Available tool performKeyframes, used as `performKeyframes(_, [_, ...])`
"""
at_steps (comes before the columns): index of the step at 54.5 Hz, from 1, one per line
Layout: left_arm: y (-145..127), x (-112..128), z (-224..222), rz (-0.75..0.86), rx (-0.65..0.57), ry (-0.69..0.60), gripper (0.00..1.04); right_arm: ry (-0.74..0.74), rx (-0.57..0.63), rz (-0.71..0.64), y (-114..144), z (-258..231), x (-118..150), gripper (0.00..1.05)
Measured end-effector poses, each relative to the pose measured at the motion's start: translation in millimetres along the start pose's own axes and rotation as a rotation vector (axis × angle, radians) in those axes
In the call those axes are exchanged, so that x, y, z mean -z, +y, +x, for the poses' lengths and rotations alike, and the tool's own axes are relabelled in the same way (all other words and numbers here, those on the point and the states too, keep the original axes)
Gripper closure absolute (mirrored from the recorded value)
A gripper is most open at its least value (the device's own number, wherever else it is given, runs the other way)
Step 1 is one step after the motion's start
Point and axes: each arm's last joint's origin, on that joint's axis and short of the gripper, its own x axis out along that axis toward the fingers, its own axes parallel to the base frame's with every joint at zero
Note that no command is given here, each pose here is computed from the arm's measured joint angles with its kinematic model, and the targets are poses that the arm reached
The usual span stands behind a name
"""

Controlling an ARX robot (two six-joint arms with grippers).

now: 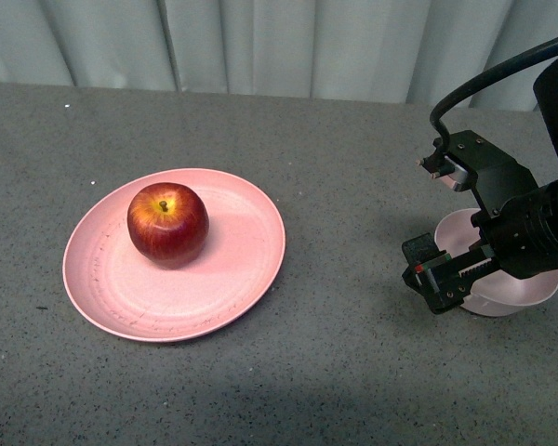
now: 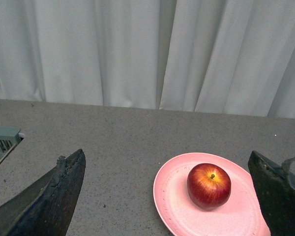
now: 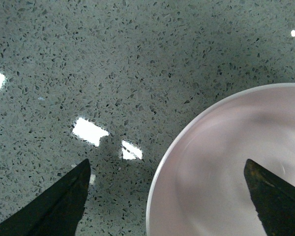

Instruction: Move apple from plate to bowl

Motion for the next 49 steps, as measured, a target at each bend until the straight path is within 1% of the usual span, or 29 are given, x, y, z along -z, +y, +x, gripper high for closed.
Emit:
performKeyframes(1, [0.0,0.0,0.0,0.000,0.000,0.000,0.07,0.002,0.000,0.000,0.0,0.1,-0.1,0.17])
performKeyframes(5, [0.0,0.0,0.0,0.000,0.000,0.000,0.07,0.010,0.001,0.001,0.0,0.7,0.2,0.31])
performKeyframes(9, [0.0,0.0,0.0,0.000,0.000,0.000,0.07,0.017,0.003,0.002,-0.2,0.6,0.4,0.42])
performKeyframes(11, [0.0,0.0,0.0,0.000,0.000,0.000,0.07,0.019,0.003,0.003,-0.2,0.6,0.6,0.45])
performKeyframes(16, [0.0,0.0,0.0,0.000,0.000,0.000,0.07,0.028,0.001,0.004,0.0,0.6,1.5,0.59])
performKeyframes(23, [0.0,0.0,0.0,0.000,0.000,0.000,0.07,0.036,-0.001,0.007,0.1,0.4,2.3,0.75])
performKeyframes(28, [0.0,0.0,0.0,0.000,0.000,0.000,0.07,0.052,-0.004,0.020,-0.4,0.2,4.0,0.95])
performKeyframes(31, [0.0,0.0,0.0,0.000,0.000,0.000,0.07,0.051,0.003,0.020,-0.7,-1.8,3.1,1.02])
performKeyframes(32, [0.0,0.0,0.0,0.000,0.000,0.000,0.07,0.047,0.007,0.018,-1.0,-3.3,2.2,1.04])
performKeyframes(41, [0.0,0.0,0.0,0.000,0.000,0.000,0.07,0.030,0.010,0.022,-3.1,-13.1,-2.2,1.04])
performKeyframes(49, [0.0,0.0,0.0,0.000,0.000,0.000,0.07,-0.047,-0.050,0.008,5.5,-37.4,-16.3,1.04])
